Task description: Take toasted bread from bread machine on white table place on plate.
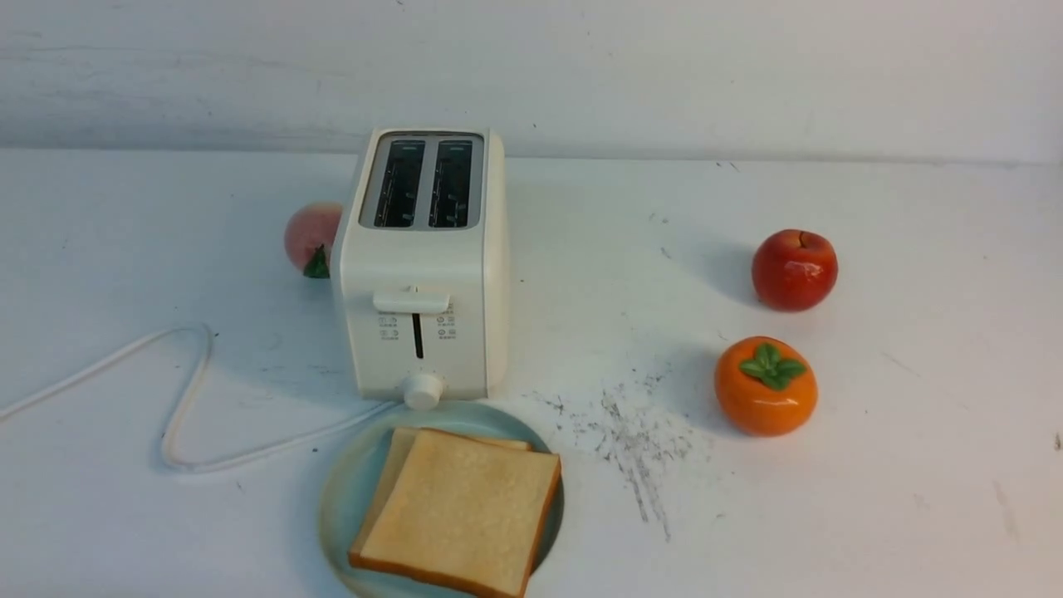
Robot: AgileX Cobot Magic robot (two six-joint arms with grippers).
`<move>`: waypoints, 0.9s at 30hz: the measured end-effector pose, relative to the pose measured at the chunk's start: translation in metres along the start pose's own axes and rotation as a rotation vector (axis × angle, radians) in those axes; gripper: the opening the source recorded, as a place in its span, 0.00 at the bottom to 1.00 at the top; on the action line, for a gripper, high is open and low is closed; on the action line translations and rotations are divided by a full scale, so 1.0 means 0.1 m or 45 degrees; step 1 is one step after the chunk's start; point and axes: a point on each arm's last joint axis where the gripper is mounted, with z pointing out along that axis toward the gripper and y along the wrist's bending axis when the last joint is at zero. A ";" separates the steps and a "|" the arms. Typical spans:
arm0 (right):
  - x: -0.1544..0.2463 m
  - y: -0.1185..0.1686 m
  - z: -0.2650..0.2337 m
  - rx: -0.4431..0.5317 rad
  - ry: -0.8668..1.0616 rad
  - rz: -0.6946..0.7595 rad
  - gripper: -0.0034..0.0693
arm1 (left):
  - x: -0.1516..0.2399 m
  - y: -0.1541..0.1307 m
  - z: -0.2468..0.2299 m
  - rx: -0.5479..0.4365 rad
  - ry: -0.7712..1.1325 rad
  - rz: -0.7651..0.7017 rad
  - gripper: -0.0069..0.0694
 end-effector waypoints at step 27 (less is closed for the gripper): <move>0.00 0.00 0.00 0.002 -0.002 -0.005 0.16 | 0.00 0.00 0.00 -0.005 -0.002 0.002 0.16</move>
